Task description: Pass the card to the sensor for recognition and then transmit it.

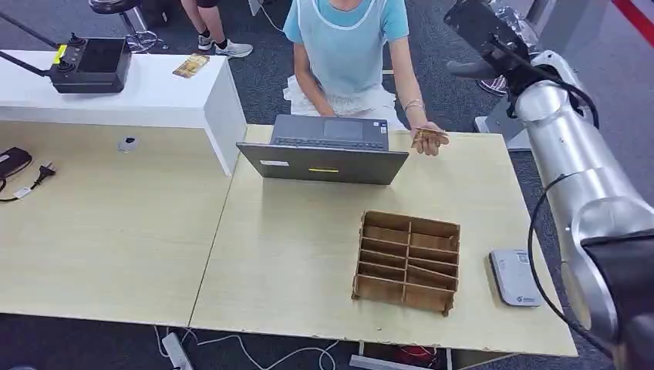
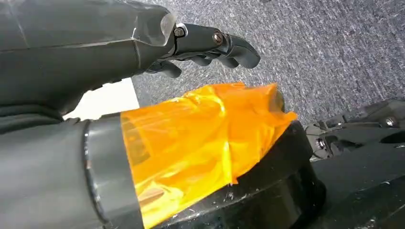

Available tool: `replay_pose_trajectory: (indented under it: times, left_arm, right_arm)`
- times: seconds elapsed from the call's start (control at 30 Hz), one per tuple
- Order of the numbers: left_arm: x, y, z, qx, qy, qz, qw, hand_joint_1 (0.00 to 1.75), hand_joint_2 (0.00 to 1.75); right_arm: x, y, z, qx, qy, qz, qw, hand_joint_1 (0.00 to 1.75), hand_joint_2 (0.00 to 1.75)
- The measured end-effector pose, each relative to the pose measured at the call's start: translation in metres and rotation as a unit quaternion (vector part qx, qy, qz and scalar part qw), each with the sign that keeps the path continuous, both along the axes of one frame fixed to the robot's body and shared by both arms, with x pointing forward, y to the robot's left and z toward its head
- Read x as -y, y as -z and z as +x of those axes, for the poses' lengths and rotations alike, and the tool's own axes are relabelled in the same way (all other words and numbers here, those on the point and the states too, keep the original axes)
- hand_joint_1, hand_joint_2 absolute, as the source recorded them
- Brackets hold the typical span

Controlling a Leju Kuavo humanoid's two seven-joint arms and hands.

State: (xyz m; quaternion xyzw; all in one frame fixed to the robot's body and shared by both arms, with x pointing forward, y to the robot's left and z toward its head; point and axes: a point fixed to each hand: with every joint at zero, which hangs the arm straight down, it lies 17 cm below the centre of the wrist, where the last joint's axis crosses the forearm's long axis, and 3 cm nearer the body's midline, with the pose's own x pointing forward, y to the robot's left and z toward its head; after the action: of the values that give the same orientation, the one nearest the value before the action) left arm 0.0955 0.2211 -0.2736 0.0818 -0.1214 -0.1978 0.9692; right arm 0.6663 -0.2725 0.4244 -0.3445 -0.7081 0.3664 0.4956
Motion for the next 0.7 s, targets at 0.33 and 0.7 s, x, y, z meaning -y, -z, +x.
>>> replay_pose_trajectory:
  times: [0.33, 0.7]
  left_arm:
    - [-0.005, 0.0, 0.0, 0.004, -0.011, 0.006, 1.0, 0.0, 0.0]
    - [-0.011, 0.001, -0.003, 0.005, -0.018, 0.012, 1.0, 0.0, 0.0]
  right_arm:
    - [-0.023, -0.046, -0.04, 0.025, -0.13, 0.145, 0.98, 0.0, 1.75]
    - [-0.016, -0.035, -0.124, -0.001, -0.309, 0.395, 0.865, 0.0, 1.75]
